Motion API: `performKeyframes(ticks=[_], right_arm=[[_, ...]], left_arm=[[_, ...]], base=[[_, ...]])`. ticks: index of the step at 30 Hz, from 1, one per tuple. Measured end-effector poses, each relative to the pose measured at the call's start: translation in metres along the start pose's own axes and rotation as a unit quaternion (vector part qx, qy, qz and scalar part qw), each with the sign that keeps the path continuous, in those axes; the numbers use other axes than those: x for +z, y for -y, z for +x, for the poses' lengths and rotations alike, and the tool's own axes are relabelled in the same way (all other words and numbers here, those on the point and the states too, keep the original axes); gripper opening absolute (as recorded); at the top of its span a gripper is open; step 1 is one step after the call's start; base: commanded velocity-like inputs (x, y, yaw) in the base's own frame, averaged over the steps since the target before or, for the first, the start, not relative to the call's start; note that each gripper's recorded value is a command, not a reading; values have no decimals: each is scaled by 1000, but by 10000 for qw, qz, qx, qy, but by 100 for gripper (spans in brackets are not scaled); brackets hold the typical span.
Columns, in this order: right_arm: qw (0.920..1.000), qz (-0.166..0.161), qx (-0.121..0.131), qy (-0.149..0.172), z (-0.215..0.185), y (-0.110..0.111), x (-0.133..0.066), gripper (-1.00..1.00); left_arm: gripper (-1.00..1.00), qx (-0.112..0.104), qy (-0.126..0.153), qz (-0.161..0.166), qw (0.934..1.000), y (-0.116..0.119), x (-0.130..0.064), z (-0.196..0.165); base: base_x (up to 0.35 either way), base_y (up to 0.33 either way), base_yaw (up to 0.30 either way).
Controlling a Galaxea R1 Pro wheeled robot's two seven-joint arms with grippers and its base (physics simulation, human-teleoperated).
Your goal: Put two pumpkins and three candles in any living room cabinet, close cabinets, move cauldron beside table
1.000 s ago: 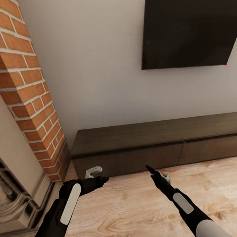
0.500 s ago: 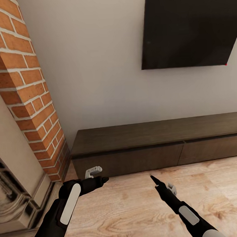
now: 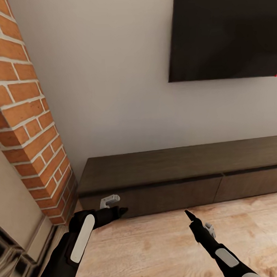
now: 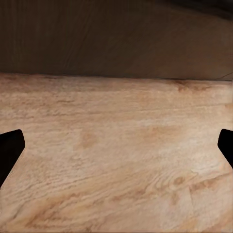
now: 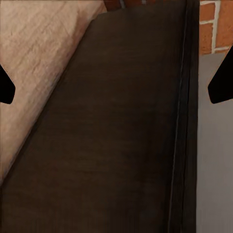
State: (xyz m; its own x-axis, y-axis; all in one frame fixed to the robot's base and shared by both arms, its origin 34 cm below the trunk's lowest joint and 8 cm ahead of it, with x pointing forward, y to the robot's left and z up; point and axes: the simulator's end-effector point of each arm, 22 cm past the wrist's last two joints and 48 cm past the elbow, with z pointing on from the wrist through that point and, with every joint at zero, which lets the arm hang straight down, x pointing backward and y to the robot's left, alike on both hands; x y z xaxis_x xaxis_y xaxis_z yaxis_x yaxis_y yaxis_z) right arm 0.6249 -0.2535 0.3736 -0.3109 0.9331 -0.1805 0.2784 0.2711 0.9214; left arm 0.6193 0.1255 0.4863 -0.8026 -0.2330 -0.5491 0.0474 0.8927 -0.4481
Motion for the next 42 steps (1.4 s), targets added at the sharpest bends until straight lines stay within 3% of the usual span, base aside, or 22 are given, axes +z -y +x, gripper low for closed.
performKeyframes(ticks=[3,6,8,11,13,16,20,23,25,27,32,42], right_arm=[[10000,79,44,42,-3,5,-1,100],[9998,157,32,84,-9,10,-3,100],[9997,197,2,127,-14,13,-4,100],[9996,221,-26,162,-18,14,-5,100],[9996,233,-41,182,-21,15,-6,100],[9994,274,-45,188,-22,19,-7,100],[9988,422,-45,223,-21,32,-12,100],[9984,503,-46,244,-19,38,-15,100],[9982,531,-50,256,-19,41,-16,100],[9982,539,-51,263,-20,42,-16,100],[9982,541,-49,269,-20,42,-17,100],[9982,476,-24,374,-30,38,-17,100]], left_arm=[[100,72,-181,72,9998,8,-5,4],[100,207,-179,419,9987,37,-14,1],[100,352,-330,891,9948,74,-17,14],[100,478,-682,1654,9827,122,-28,40],[100,409,-1092,2457,9623,164,-49,68],[100,-124,-1622,3387,9267,189,-86,87],[100,-547,-1853,3814,9040,193,-108,86],[100,-666,-1855,4040,8932,198,-119,81],[100,-768,-1833,4359,8778,207,-132,75],[100,-830,-1790,4539,8689,210,-139,69],[100,-915,-1642,4576,8690,198,-143,55],[100,-948,-1610,4580,8691,194,-143,51]], base=[[108,0,0],[32,0,0],[11,0,0],[4,0,0],[1,0,0],[0,0,0],[0,0,0],[0,0,0],[41,0,0],[130,0,0],[238,0,0],[195,0,0]])
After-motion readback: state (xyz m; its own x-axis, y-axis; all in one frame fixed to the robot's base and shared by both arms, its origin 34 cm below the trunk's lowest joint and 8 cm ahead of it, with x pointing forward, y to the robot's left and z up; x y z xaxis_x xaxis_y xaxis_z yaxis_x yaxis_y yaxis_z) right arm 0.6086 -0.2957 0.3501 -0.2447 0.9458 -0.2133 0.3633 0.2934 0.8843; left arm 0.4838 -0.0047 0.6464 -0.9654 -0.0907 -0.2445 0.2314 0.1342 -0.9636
